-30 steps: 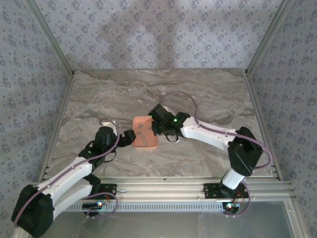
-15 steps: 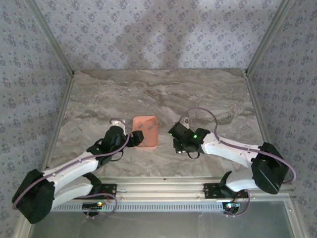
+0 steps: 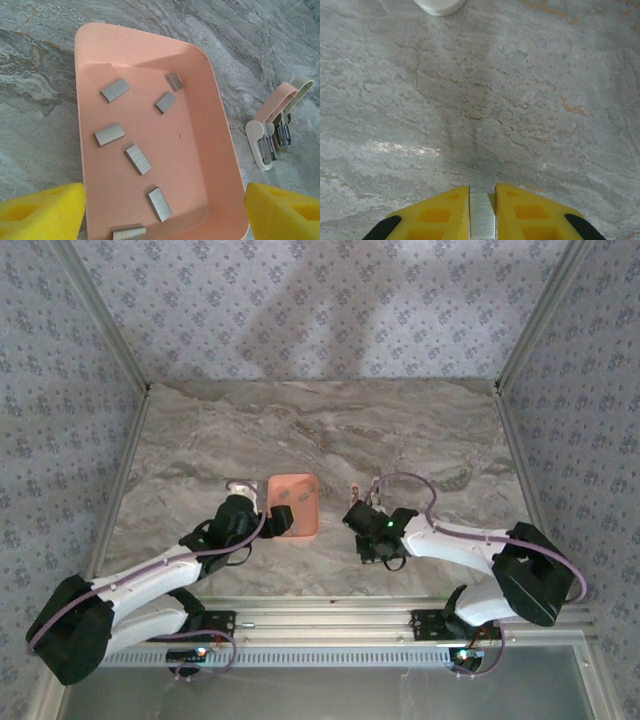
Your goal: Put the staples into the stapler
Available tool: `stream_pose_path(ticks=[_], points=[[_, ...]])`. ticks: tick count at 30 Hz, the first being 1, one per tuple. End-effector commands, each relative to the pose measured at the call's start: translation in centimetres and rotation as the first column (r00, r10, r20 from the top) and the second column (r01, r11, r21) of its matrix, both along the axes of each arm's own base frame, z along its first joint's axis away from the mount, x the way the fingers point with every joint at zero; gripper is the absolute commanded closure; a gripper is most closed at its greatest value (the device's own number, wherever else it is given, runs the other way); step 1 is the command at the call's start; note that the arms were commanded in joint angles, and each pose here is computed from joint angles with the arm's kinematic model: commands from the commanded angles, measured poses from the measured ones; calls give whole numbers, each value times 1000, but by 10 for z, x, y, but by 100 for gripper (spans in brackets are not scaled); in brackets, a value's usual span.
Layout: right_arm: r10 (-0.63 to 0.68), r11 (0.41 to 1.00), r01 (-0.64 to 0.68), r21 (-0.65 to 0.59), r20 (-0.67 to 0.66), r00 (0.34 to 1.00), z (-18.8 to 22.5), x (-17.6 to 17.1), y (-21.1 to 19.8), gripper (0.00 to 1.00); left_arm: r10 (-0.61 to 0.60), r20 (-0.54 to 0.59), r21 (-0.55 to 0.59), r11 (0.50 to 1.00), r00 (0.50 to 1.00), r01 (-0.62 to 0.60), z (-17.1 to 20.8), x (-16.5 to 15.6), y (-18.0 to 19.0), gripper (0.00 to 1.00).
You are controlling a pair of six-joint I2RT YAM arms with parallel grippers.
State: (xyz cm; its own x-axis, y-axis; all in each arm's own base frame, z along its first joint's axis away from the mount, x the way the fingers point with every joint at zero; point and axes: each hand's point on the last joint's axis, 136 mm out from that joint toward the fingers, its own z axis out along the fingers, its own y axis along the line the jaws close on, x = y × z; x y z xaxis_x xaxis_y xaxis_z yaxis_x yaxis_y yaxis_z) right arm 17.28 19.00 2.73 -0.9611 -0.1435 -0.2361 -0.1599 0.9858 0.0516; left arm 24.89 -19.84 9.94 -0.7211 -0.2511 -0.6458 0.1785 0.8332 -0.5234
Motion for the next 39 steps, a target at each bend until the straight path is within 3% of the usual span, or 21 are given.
stream_pose_path(ticks=[1, 12, 18, 24, 39], points=[[-9, 1000, 8, -25, -56, 998, -8, -12, -6, 81, 9, 44, -20, 1000, 999, -8, 16, 7, -5, 17], [-4, 998, -2, -58, -101, 995, -13, -18, -9, 75, 8, 44, -16, 1000, 999, -7, 14, 6, -5, 17], [4, 995, -13, -99, -88, 996, 13, -13, -13, 66, 8, 48, -19, 1000, 999, -7, 15, 6, -5, 17], [-33, 999, 29, -29, -139, 990, 33, -13, -10, 64, 4, 56, -19, 1000, 998, -3, 18, 6, -5, 17], [-88, 996, 87, -12, -239, 967, 8, -13, -13, 64, 2, 61, -19, 1000, 998, -1, 20, 6, -6, 17]])
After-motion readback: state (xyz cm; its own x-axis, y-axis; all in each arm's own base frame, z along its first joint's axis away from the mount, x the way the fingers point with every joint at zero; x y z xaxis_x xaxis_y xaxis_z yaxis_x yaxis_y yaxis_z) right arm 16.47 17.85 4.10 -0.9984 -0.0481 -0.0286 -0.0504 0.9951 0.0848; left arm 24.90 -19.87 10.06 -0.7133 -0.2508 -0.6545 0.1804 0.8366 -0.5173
